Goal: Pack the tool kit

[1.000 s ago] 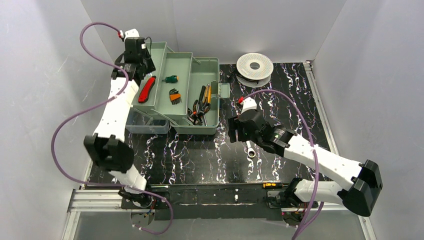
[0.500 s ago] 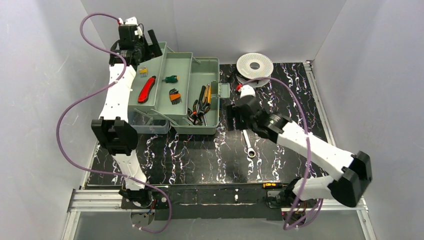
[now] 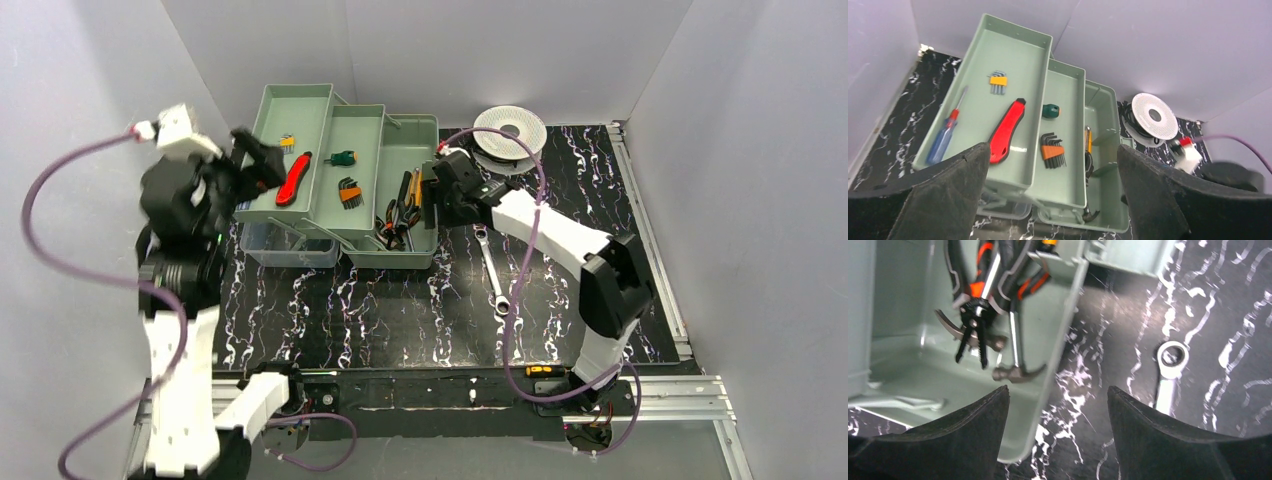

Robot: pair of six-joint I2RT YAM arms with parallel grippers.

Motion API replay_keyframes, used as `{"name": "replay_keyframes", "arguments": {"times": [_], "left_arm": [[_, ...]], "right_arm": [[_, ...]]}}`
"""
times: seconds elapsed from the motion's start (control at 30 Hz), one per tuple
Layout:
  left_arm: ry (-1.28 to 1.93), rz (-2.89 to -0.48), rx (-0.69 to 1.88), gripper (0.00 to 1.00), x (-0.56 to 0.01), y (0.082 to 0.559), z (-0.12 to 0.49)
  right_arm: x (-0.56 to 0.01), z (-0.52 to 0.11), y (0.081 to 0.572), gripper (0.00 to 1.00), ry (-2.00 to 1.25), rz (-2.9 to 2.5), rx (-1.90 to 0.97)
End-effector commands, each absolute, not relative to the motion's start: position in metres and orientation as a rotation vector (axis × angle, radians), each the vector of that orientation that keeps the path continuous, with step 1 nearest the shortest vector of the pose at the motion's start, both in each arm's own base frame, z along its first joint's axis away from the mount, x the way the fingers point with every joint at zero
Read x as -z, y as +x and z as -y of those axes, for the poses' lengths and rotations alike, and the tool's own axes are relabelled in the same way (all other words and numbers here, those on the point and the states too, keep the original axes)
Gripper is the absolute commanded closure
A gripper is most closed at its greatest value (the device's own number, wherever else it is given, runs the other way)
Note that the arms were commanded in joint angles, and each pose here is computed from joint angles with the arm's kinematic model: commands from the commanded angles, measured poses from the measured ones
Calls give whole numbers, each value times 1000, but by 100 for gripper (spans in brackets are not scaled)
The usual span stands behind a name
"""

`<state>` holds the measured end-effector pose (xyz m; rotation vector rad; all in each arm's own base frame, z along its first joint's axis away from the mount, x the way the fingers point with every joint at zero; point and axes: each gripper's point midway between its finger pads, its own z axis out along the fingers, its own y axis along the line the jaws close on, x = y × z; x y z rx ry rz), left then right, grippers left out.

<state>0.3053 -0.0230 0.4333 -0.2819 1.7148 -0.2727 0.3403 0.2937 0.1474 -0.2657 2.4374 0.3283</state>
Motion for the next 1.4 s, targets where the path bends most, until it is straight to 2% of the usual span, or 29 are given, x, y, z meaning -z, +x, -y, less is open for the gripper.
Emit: {"name": "replay_keyframes", "arguments": {"times": [0.0, 0.13, 0.2, 0.23, 0.27, 0.3, 0.37, 0.4, 0.47, 0.53, 0.8, 0.93, 1.03, 1.17, 1.3, 1.37], "left_arm": [[-296, -1672, 167, 2, -425, 252, 4], [-290, -1699, 74, 2, -410, 220, -9], [-303, -1724, 28, 2, -395, 216, -16], [-311, -1730, 8, 2, -390, 215, -19], [-321, -1761, -15, 2, -379, 216, -22], [-343, -1799, -39, 2, -371, 215, -26], [-419, -1901, -103, 2, -354, 216, -35], [-431, -1928, -117, 2, -349, 216, -36], [-431, -1937, -110, 2, -343, 221, -35], [-419, -1944, -80, 2, -339, 228, -30], [-503, -2056, 98, 2, -320, 278, -23], [-676, -1931, 429, 2, -336, 303, -27], [-793, -1839, 512, 2, -338, 322, -53], [-930, -1854, 556, 2, -308, 349, -95], [-935, -1936, 678, 4, -270, 377, -106], [-934, -1953, 711, 2, -250, 386, -109]], "right_arm": [[-166, -327, 365, 22, -281, -2391, -449], [-142, -325, 372, 25, -220, -2451, -376], [-131, -315, 373, 31, -185, -2476, -317], [-127, -309, 372, 37, -163, -2485, -300], [-125, -303, 372, 48, -143, -2488, -300], [-122, -296, 371, 64, -128, -2494, -311], [-120, -282, 369, 82, -93, -2491, -352], [-119, -273, 368, 87, -73, -2490, -360], [-118, -254, 366, 89, -32, -2488, -362], [-118, -237, 364, 96, 3, -2485, -359], [-118, -218, 354, 96, 35, -2487, -385], [-119, -222, 350, 94, 27, -2484, -429], [-121, -227, 346, 92, 16, -2490, -476], [-122, -238, 337, 90, -11, -2487, -581], [-125, -243, 335, 89, -26, -2489, -616], [-128, -246, 335, 89, -35, -2484, -639]]}}
